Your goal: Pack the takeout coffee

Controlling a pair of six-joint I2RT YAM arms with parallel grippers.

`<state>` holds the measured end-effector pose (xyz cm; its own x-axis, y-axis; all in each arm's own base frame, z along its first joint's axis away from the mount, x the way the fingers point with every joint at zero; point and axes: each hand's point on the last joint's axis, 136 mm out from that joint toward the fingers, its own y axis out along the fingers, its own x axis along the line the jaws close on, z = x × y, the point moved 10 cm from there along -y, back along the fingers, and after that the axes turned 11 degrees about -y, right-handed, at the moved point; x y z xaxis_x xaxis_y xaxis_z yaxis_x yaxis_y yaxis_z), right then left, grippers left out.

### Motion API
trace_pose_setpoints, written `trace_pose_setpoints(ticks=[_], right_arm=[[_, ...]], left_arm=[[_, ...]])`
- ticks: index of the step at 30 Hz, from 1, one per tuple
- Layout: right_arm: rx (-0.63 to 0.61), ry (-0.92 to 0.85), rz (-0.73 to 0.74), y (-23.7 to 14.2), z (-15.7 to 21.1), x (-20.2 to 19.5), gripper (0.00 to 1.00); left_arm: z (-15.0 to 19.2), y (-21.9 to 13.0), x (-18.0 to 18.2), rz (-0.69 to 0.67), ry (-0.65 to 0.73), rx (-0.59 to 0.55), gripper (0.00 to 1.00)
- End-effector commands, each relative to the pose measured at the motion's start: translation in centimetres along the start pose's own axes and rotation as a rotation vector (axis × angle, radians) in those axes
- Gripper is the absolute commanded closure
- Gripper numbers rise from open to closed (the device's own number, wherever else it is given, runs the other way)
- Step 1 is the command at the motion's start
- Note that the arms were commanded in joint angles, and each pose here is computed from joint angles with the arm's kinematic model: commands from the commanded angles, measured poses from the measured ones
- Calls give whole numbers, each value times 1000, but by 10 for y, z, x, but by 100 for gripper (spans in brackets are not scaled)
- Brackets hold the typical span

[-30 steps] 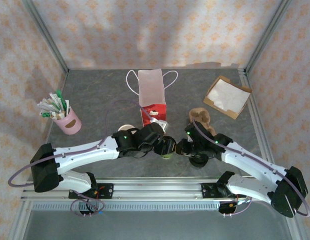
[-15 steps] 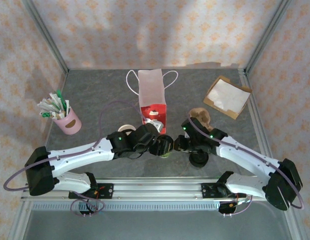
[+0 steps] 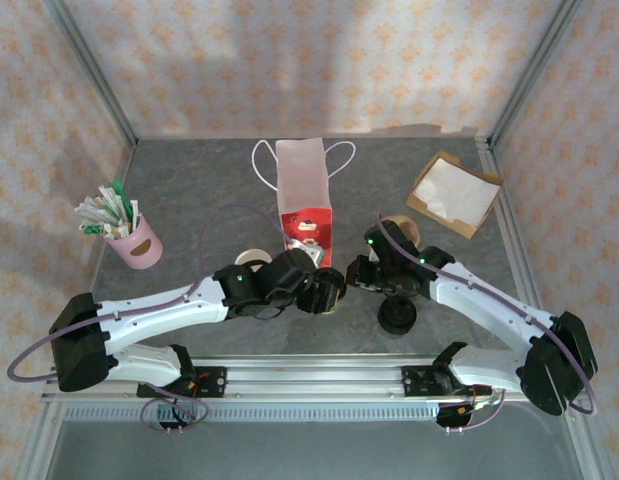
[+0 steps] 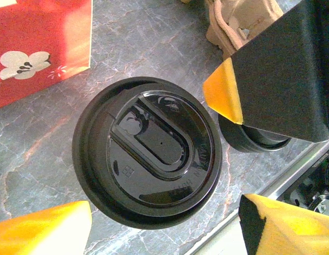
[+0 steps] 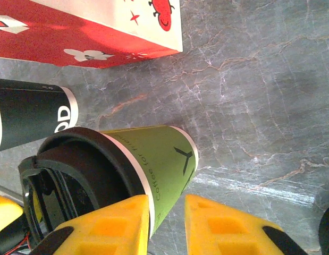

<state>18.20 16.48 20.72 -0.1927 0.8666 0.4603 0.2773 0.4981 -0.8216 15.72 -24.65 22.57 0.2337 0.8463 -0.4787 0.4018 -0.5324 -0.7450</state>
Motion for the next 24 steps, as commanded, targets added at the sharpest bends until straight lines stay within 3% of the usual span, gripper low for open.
trace_pose_setpoints(ticks=[1,8,17,21,24], right_arm=[[-30,-4,3,-14,1,0,77],[-34,17,-4,-32,18,-6,78],[-41,54,-80,-38,29,-7,91],[-44,68,-101,-37,32,-8,99],[-44,75,-125,-36,34,-7,100]], left_arm=[[3,4,0,35,-33,15,25],[8,13,-12,83,-39,55,24],[12,24,-26,131,-61,75,24],[9,16,-29,142,-70,55,22],[6,6,-28,131,-66,30,19]])
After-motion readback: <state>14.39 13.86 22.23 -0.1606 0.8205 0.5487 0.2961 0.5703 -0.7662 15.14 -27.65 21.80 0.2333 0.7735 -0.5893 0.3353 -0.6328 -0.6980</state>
